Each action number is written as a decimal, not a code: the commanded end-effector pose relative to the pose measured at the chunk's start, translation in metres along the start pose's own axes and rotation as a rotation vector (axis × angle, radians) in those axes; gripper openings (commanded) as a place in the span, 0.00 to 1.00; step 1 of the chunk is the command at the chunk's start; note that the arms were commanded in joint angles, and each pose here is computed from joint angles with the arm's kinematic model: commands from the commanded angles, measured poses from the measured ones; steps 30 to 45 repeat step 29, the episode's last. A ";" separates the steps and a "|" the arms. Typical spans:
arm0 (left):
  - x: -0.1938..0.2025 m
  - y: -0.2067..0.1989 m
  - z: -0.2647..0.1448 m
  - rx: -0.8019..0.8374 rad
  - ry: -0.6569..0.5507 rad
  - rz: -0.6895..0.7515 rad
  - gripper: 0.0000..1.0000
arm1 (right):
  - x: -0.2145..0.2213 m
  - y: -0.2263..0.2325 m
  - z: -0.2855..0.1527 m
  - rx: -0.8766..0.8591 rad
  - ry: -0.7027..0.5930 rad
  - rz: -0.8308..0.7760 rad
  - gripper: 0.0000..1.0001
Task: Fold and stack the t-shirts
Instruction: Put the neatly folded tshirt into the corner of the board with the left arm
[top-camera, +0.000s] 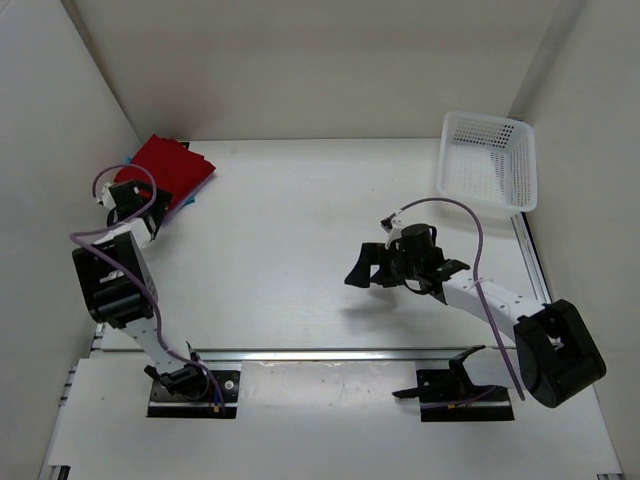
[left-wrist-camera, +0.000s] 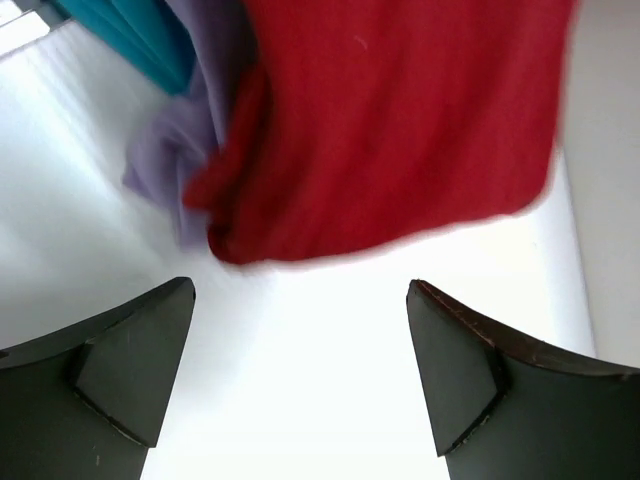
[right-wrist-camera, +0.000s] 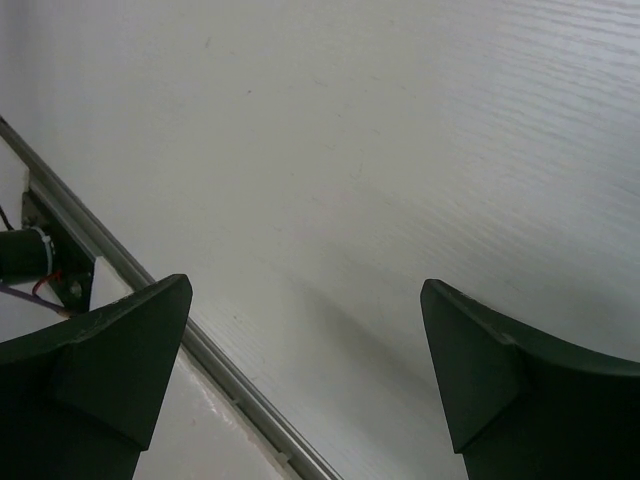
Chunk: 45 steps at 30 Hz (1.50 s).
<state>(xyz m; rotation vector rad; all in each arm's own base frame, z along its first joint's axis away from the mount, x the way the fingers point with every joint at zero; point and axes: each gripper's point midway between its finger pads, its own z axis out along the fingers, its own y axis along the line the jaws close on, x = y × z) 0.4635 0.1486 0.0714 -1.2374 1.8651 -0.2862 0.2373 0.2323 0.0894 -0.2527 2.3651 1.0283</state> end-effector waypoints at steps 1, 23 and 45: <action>-0.044 -0.032 -0.052 0.077 -0.179 -0.030 0.99 | 0.000 -0.010 -0.007 0.068 -0.033 -0.035 0.99; 0.283 -0.022 -0.216 0.499 0.383 0.481 0.98 | -0.011 -0.013 -0.039 0.339 -0.156 -0.239 0.99; 0.277 -0.016 -0.223 0.501 0.367 0.502 0.98 | -0.003 -0.009 -0.036 0.200 -0.161 -0.161 0.99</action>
